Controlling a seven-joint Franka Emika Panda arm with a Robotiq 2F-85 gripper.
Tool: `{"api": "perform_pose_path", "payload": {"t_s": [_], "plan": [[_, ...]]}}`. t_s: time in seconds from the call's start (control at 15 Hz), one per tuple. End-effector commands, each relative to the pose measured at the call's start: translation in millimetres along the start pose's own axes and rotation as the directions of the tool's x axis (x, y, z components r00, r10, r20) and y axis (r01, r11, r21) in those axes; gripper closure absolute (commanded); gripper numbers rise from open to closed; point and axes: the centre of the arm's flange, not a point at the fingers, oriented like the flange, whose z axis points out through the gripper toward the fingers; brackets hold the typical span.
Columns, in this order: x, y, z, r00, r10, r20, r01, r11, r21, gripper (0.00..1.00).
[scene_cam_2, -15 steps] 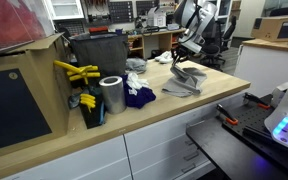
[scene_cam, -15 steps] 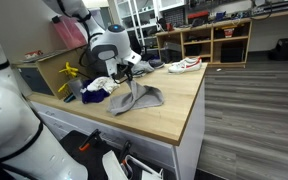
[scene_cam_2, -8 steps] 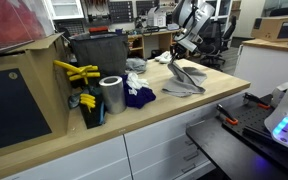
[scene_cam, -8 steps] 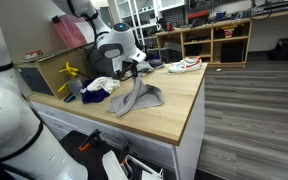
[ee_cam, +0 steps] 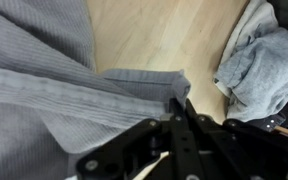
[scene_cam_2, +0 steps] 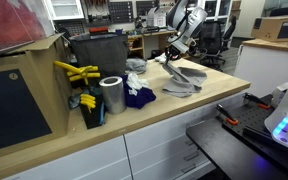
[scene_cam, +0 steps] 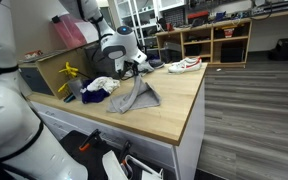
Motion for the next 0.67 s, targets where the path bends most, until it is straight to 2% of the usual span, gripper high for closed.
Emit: {"api": "perform_pose_path", "payload": {"t_s": [0.0, 0.07, 0.2, 0.33, 0.47, 0.6], "plan": [[-8, -30, 13, 1.0, -0.012, 0.009, 0.011, 0.999, 0.034, 0.99], [-12, -36, 14, 0.998, -0.046, 0.034, 0.045, 0.998, 0.033, 0.75], [-23, -39, 8, 0.989, -0.137, 0.063, 0.136, 0.99, 0.02, 0.63], [-45, -25, -3, 0.957, -0.261, 0.127, 0.265, 0.964, -0.01, 0.47], [-64, 3, -21, 0.921, -0.318, 0.225, 0.331, 0.943, -0.024, 0.32], [-78, 30, -40, 0.872, -0.365, 0.326, 0.395, 0.918, -0.029, 0.19]]}}
